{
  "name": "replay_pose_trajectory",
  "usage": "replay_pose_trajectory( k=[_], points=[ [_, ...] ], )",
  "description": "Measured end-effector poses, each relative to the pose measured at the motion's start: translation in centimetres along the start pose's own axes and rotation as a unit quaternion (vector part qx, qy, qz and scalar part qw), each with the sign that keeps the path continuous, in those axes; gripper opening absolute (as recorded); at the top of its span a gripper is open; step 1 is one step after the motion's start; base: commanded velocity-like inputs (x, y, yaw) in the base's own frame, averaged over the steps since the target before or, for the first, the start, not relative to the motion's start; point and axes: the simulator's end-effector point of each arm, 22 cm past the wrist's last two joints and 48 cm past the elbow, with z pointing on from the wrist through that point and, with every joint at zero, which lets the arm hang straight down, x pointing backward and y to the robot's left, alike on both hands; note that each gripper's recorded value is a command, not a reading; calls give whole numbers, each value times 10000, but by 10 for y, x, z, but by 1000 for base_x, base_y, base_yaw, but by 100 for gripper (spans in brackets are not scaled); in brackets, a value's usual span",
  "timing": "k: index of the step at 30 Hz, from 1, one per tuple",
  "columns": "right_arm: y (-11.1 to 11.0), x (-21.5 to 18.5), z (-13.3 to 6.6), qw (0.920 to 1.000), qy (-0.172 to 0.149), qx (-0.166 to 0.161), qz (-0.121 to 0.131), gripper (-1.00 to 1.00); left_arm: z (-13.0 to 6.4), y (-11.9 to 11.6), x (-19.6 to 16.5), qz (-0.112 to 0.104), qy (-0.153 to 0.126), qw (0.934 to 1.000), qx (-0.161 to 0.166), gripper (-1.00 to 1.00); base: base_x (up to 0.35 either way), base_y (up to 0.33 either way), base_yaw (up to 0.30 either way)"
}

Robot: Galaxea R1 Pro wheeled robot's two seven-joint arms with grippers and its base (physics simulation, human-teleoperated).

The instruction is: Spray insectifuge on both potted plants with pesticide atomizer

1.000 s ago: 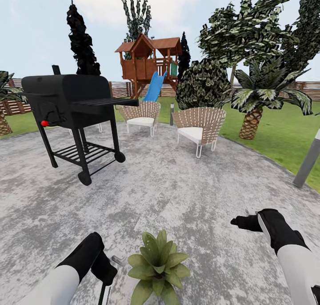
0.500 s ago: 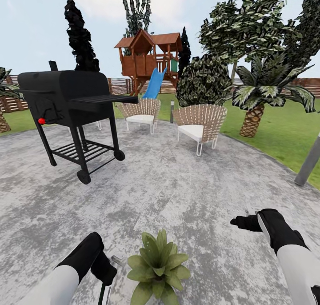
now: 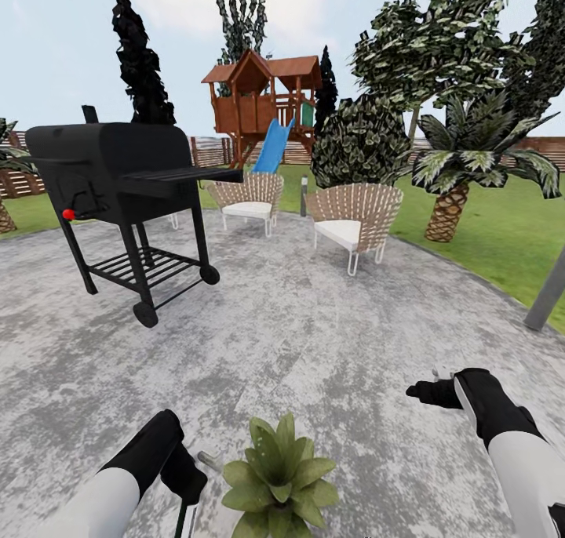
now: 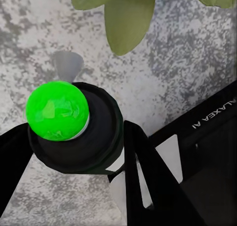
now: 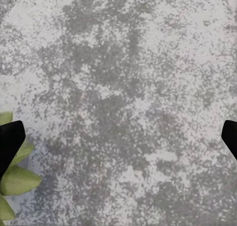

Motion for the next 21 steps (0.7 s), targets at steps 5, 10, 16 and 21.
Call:
replay_pose_trajectory(
  k=[5, 10, 16, 21],
  points=[
    [-1, 2, 3, 10000, 31, 9, 2, 100, 2, -8, 1, 6, 23, 9998, 203, -100, 152, 0, 0],
    [-2, 4, 5, 10000, 59, 17, 5, 100, 5, -8, 3, 56, 86, 9997, 202, -100, 19, 0, 0],
    [-1, 5, 6, 10000, 64, 12, 1, 100, 5, -8, 4, 66, 106, 9997, 197, -100, 1, 0, 0],
    [0, -1, -1, 10000, 64, 12, 2, 100, -3, -10, 2, 68, 106, 9997, 198, -100, 0, 0, 0]
  ],
)
